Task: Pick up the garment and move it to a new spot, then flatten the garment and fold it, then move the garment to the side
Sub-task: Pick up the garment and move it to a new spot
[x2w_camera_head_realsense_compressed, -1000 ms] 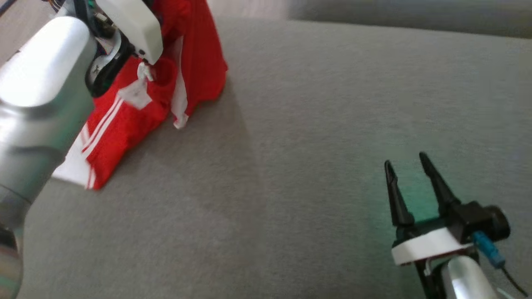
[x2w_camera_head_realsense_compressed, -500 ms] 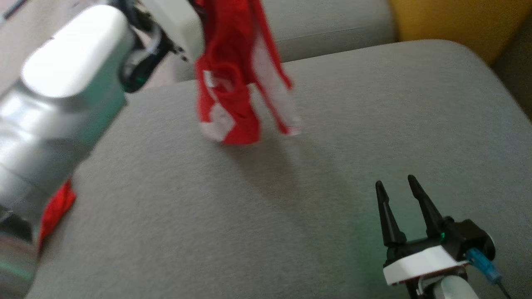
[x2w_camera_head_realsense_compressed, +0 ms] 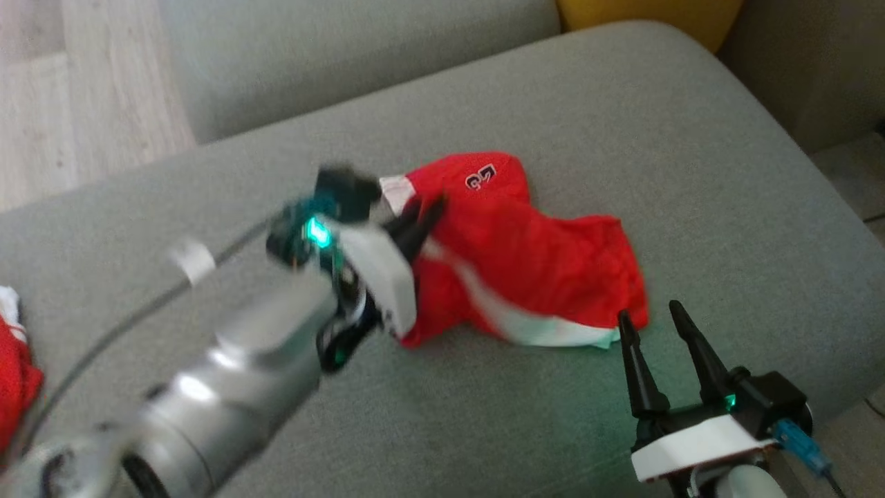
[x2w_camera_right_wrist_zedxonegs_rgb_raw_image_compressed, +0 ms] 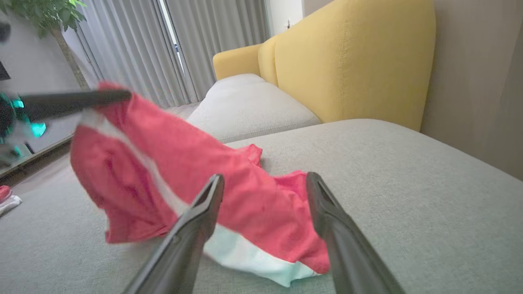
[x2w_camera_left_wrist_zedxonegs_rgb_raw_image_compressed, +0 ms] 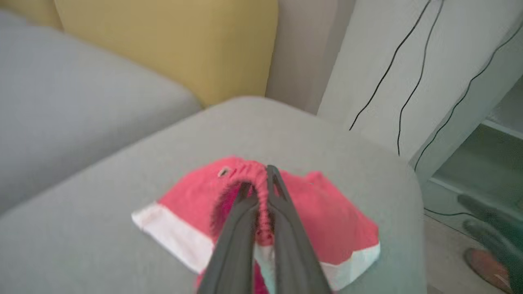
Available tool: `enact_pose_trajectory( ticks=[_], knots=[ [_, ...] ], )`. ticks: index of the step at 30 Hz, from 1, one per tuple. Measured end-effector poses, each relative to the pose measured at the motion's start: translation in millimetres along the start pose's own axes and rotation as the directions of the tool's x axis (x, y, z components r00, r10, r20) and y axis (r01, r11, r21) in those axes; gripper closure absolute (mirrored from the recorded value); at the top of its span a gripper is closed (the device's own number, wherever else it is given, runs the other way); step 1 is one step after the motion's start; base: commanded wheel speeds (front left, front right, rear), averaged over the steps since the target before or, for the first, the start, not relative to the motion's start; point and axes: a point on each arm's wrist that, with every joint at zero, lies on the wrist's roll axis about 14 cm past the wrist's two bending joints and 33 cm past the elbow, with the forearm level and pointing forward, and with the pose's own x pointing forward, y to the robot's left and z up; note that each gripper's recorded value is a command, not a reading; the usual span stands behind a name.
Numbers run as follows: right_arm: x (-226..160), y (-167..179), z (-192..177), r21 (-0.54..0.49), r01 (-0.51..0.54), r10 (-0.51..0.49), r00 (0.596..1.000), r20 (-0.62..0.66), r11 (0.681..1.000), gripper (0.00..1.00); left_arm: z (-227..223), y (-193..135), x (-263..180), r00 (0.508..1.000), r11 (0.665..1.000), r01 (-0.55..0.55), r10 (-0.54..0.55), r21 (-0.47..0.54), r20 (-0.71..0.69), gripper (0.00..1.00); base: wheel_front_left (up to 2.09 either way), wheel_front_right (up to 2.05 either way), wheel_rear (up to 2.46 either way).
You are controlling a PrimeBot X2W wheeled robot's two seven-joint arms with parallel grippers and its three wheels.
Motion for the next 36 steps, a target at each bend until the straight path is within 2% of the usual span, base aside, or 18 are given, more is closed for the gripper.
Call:
enact_pose_trajectory(
  ticks=[5, 6, 7, 8, 13, 16, 20, 23, 28, 30, 34, 36],
  knots=[
    [10.6, -2.1, -13.1, 0.008, 0.008, -0.008, 0.999, -0.051, 1.0, 0.0, -92.3, 13.6, -2.1, 0.99, 0.98, -0.083, 0.061, -0.18, -0.127, 1.0, 0.0, 0.0, 0.0],
    [12.2, -1.7, -14.9, 0.007, 0.006, -0.006, 0.998, -0.057, 1.0, 0.0, -95.8, 15.6, -2.2, 0.991, 0.977, -0.095, 0.074, -0.19, -0.115, 1.0, 0.0, 0.0, 0.0],
    [13.6, -0.5, -16.6, 0.008, 0.002, -0.001, 0.998, -0.063, 1.0, 0.0, -95.6, 17.1, -2.3, 0.992, 0.976, -0.105, 0.089, -0.192, -0.092, 0.47, 0.0, 0.0, 0.0],
    [15.3, 1.1, -17.7, 0.008, -0.004, 0.005, 0.998, -0.066, 1.0, 0.0, -93.5, 18.3, -2.5, 0.992, 0.975, -0.116, 0.104, -0.19, -0.07, 0.0, 0.0, 0.0, 0.0],
    [21.2, 8.0, -14.6, 0.032, -0.028, 0.03, 0.998, -0.051, 0.999, 0.0, -80.2, 26.2, -14.9, 0.978, 0.969, -0.204, 0.207, -0.136, 0.004, 0.0, 0.0, 0.0, 0.0],
    [14.7, 8.1, -18.5, 0.061, -0.024, 0.028, 0.998, -0.058, 0.998, 0.0, -62.3, 24.8, -30.4, 0.957, 0.955, -0.266, 0.278, -0.13, 0.085, 0.0, 0.0, 0.0, 0.0],
    [9.1, 19.2, -23.1, 0.06, -0.064, 0.068, 0.995, -0.07, 0.996, 0.0, -68.0, 19.2, -65.8, 0.913, 0.921, -0.362, 0.382, -0.146, 0.141, 0.0, 0.0, 0.0, 0.0],
    [13.2, 33.0, -17.0, 0.054, -0.115, 0.118, 0.992, -0.048, 0.992, 0.0, -84.4, 25.4, -106.7, 0.848, 0.859, -0.483, 0.507, -0.171, 0.153, 0.0, 0.0, 0.0, 0.0],
    [17.0, 50.6, -5.1, 0.049, -0.178, 0.179, 0.984, -0.009, 0.983, 0.0, -102.3, 32.7, -176.9, 0.699, 0.721, -0.658, 0.692, -0.219, 0.18, 0.0, 0.0, 0.0, 0.0],
    [14.2, 53.7, -3.7, 0.047, -0.191, 0.191, 0.982, -0.004, 0.98, 0.0, -102.4, 33.8, -203.1, 0.624, 0.656, -0.715, 0.754, -0.239, 0.203, 0.0, 0.0, 0.0, 0.0],
    [6.6, 57.0, -2.1, 0.041, -0.208, 0.209, 0.978, 0.002, 0.977, 0.0, -92.7, 29.2, -249.4, 0.484, 0.546, -0.804, 0.831, -0.235, 0.275, 0.0, 0.0, 0.0, 0.0],
    [3.4, 59.7, -2.2, 0.04, -0.219, 0.219, 0.976, 0.002, 0.975, 0.0, -89.9, 23.0, -265.3, 0.437, 0.51, -0.828, 0.847, -0.234, 0.302, 0.0, 0.0, 0.0, 0.0]
  ],
)
